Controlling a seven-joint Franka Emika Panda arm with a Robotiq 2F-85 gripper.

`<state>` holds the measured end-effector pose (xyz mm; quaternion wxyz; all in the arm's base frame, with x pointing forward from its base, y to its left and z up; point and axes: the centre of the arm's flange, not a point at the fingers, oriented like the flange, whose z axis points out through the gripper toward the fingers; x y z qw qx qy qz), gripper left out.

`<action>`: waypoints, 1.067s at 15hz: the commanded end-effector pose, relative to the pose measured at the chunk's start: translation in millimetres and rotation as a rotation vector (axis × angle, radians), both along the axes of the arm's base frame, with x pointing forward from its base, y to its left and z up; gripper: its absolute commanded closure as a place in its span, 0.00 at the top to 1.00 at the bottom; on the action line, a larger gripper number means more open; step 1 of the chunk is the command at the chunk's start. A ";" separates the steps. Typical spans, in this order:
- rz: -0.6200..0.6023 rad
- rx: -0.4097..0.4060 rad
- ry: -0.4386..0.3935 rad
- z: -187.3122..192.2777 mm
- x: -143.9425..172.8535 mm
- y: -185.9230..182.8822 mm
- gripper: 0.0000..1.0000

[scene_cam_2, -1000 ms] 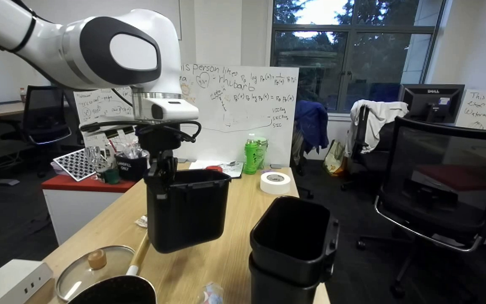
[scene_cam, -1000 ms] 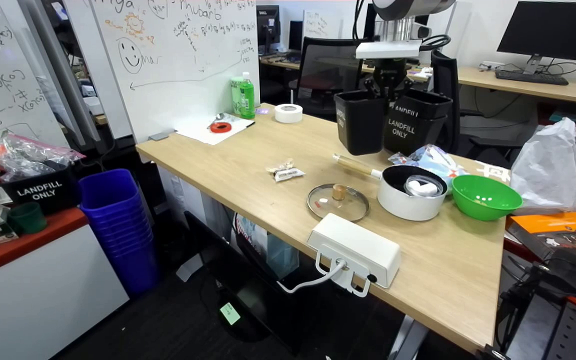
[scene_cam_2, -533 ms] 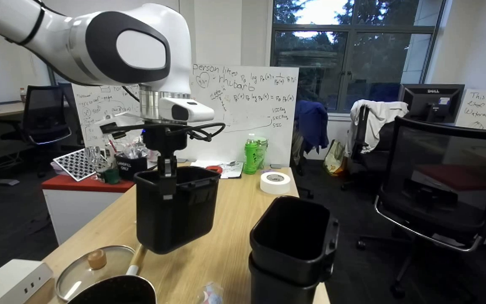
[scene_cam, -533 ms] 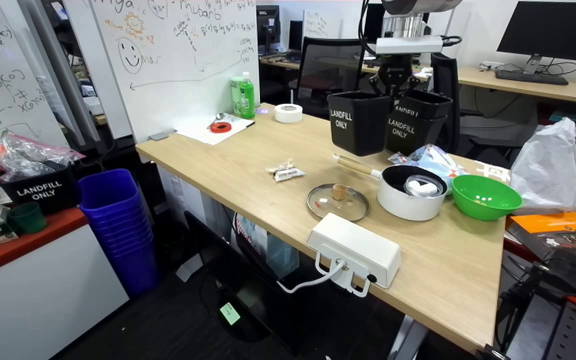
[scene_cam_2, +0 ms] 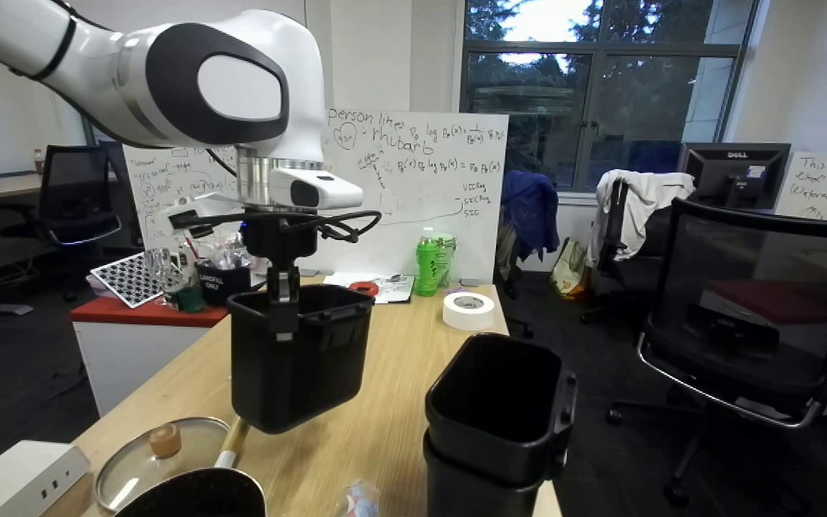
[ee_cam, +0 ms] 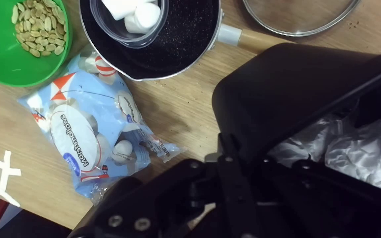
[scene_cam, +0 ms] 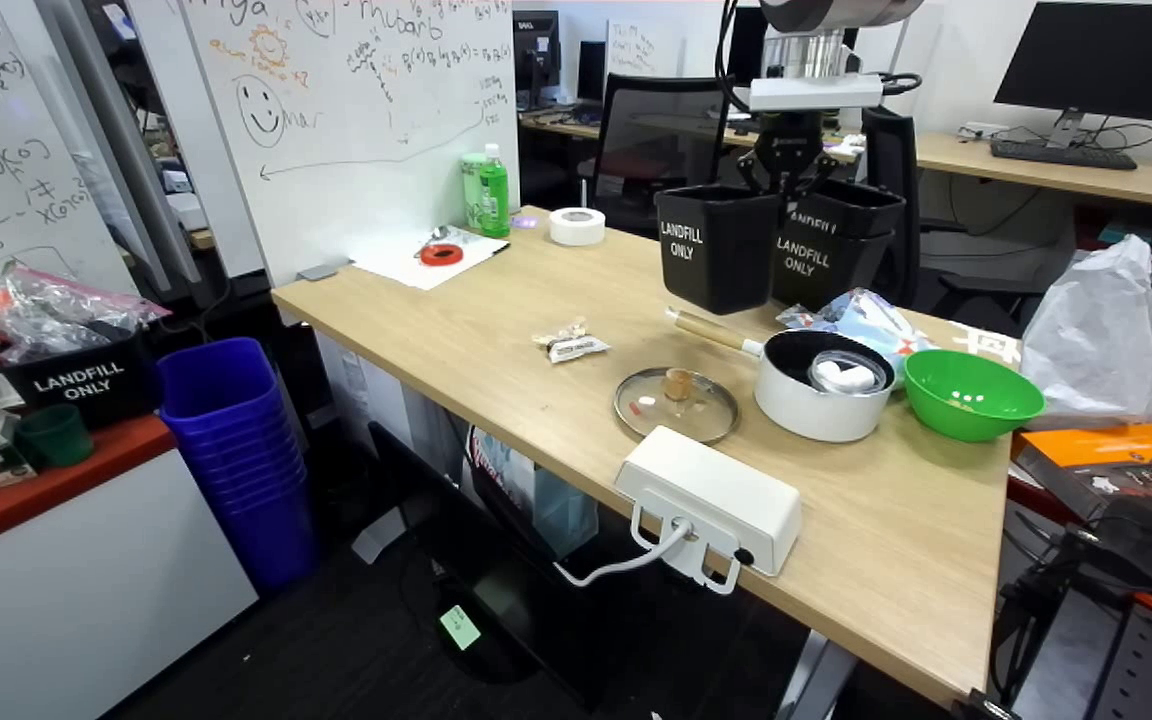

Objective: Stack the lone bin with the rest of the bins

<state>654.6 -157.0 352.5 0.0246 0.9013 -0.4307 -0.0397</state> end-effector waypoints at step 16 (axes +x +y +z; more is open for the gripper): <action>0.047 0.016 -0.091 117.8 -3.6 -57.4 0.01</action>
